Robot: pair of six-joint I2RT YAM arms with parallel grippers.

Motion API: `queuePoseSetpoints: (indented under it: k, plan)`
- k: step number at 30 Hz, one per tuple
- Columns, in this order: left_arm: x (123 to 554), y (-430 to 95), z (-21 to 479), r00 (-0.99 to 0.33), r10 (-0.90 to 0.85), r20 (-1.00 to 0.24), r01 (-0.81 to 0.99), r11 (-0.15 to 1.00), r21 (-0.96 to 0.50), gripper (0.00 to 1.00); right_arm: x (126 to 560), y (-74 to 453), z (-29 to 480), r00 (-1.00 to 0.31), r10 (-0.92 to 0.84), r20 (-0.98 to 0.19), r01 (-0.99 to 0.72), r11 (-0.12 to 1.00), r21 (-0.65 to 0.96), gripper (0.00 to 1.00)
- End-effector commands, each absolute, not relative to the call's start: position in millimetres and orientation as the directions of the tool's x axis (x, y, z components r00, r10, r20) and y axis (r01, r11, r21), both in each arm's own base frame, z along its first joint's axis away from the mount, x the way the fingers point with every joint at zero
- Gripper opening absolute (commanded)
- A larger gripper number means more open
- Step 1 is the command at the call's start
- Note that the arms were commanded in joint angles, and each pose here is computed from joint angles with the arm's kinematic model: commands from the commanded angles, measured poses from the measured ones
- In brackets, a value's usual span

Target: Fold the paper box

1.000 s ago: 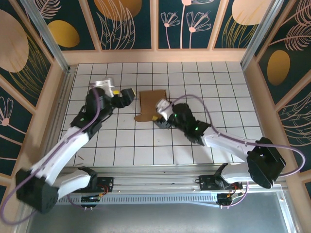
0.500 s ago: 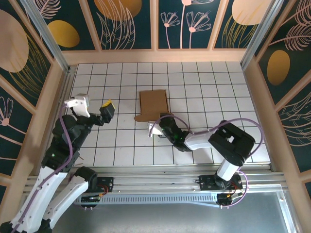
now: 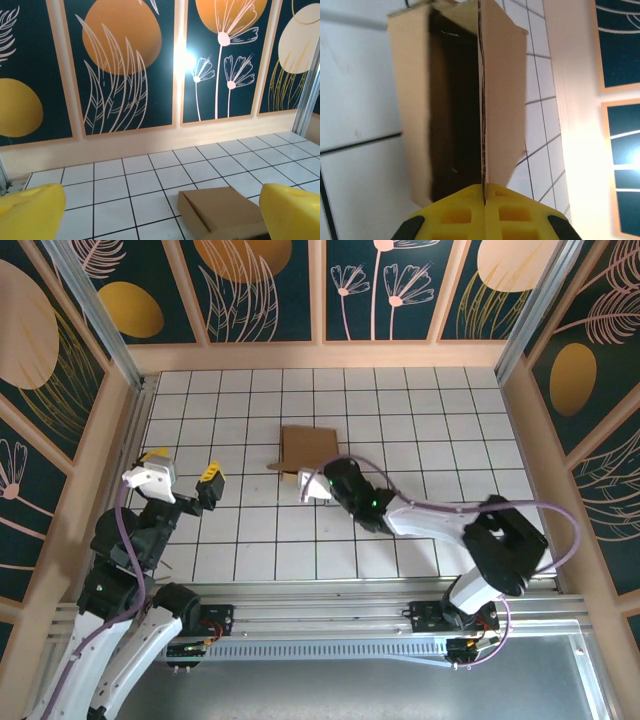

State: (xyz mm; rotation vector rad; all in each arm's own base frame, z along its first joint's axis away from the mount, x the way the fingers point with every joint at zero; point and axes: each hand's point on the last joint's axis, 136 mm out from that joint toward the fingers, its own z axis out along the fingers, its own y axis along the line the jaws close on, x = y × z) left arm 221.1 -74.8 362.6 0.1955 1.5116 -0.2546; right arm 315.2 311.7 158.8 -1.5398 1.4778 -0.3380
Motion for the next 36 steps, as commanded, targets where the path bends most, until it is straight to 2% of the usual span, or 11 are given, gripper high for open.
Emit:
queuePoseSetpoints:
  k: [1,5,9,13,16,18,20,22,26,32,36]
  plan:
    - [234,-67,383,0.05,-0.086,-0.995,0.217,0.973,-0.074,0.99,274,297,193,0.114,-0.872,-0.475,-0.826,0.183,-0.533,0.0]
    - [254,-69,384,-0.025,-0.192,-0.981,0.169,0.966,-0.193,0.99,257,283,228,0.019,-0.876,-0.482,-0.917,0.177,-0.358,0.0]
    - [269,-79,373,-0.062,-0.241,-0.969,0.179,0.952,-0.248,0.99,275,283,210,0.007,-0.906,-0.423,-0.882,0.194,-0.429,0.0]
    - [289,-57,318,-0.187,-0.408,-0.894,-0.074,0.913,-0.401,0.99,295,294,171,-0.011,-0.893,-0.45,-0.869,0.231,-0.437,0.01]
    - [294,-60,268,-0.351,-0.37,-0.86,-0.155,0.929,-0.336,0.99,310,288,154,-0.028,-0.902,-0.43,-0.842,0.253,-0.476,0.02]
    - [298,-72,236,-0.46,-0.344,-0.818,-0.141,0.938,-0.316,0.92,316,290,150,-0.023,-0.903,-0.43,-0.83,0.257,-0.495,0.06]
    - [303,-82,204,-0.569,-0.346,-0.746,-0.148,0.935,-0.321,0.83,322,296,157,-0.02,-0.889,-0.457,-0.812,0.282,-0.511,0.18]
    - [308,-89,185,-0.632,-0.356,-0.689,-0.152,0.928,-0.34,0.79,324,304,173,-0.008,-0.865,-0.501,-0.797,0.308,-0.52,0.19]
    - [315,-101,180,-0.632,-0.377,-0.677,-0.112,0.909,-0.402,0.75,323,303,218,0.056,-0.832,-0.551,-0.74,0.336,-0.583,0.17]
    - [322,-102,183,-0.614,-0.361,-0.702,-0.085,0.915,-0.395,0.77,316,279,258,0.181,-0.89,-0.419,-0.617,0.229,-0.753,0.13]
    - [324,-104,190,-0.586,-0.324,-0.743,-0.035,0.926,-0.377,0.78,299,285,269,0.233,-0.859,-0.455,-0.639,0.218,-0.738,0.13]
